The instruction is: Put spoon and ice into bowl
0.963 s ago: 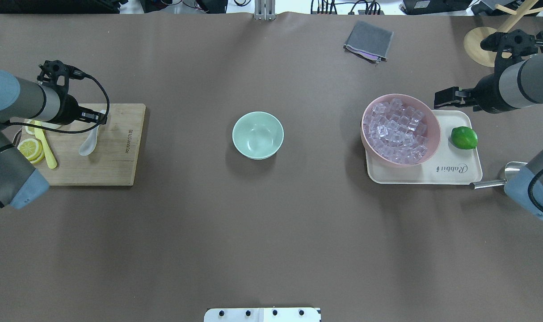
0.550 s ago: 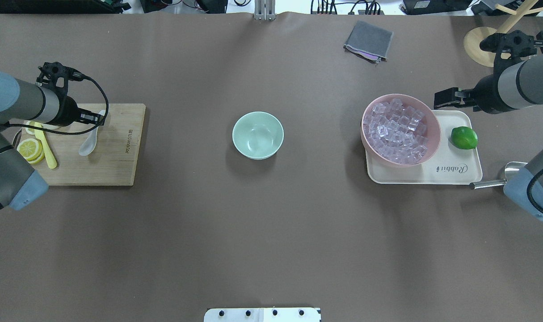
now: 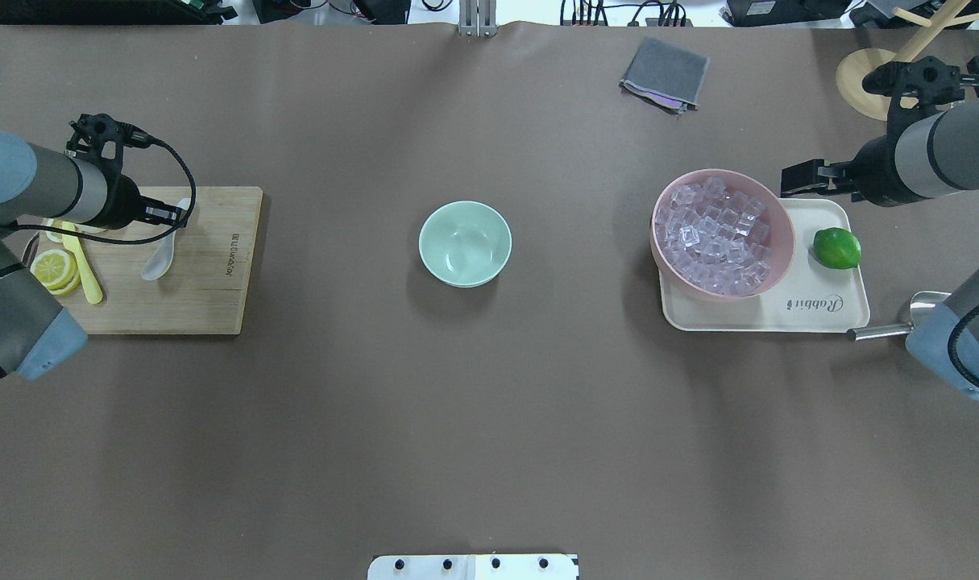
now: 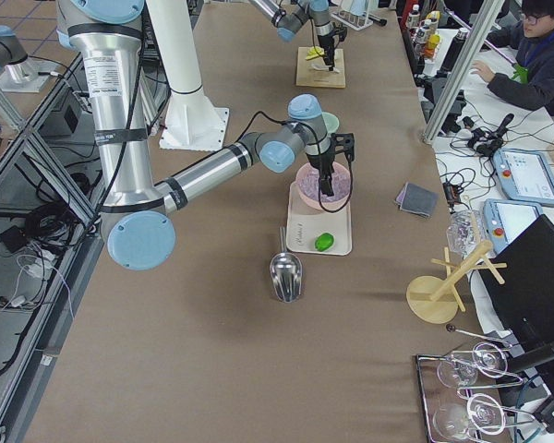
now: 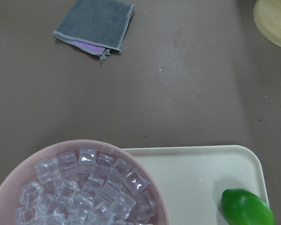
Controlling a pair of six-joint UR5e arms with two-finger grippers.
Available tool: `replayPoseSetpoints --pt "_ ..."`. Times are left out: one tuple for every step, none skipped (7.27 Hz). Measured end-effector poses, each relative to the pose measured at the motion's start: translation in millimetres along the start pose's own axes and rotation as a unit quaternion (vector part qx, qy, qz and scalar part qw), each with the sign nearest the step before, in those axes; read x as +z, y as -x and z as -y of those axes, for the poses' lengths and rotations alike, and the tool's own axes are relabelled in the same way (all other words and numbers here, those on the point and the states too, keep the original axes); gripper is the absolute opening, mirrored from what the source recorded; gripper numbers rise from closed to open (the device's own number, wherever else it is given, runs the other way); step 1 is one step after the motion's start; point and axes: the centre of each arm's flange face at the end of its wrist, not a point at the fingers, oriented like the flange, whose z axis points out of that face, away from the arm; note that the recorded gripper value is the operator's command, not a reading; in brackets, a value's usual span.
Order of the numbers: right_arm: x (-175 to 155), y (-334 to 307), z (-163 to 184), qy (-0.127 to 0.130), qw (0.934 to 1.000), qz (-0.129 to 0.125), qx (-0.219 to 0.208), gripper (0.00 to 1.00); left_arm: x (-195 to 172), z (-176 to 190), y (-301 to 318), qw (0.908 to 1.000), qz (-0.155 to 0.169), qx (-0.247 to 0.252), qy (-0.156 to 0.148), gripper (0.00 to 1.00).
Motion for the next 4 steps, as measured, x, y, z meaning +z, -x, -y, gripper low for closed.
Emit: replayPoseSetpoints --pt "0.0 0.3 -0.1 0.000 1.0000 0.000 0.000 0.99 -0.1 -0.1 -0.6 1.0000 -0.001 0.001 0.000 0.08" --pt "-0.3 0.6 -0.2 -0.001 1.0000 0.001 0.001 0.99 -0.9 0.2 -1.8 1.0000 -0.003 0.002 -0.003 0.00" --pt "-0.6 0.8 -0.2 -0.001 1.0000 0.001 0.003 0.99 -3.1 1.1 -3.9 0.9999 -0.008 0.004 -0.008 0.00" --pt "-0.7 1.0 -0.2 -0.001 1.0000 0.002 0.005 0.99 -8.5 3.4 -9.3 0.9998 -0.015 0.006 -0.013 0.00"
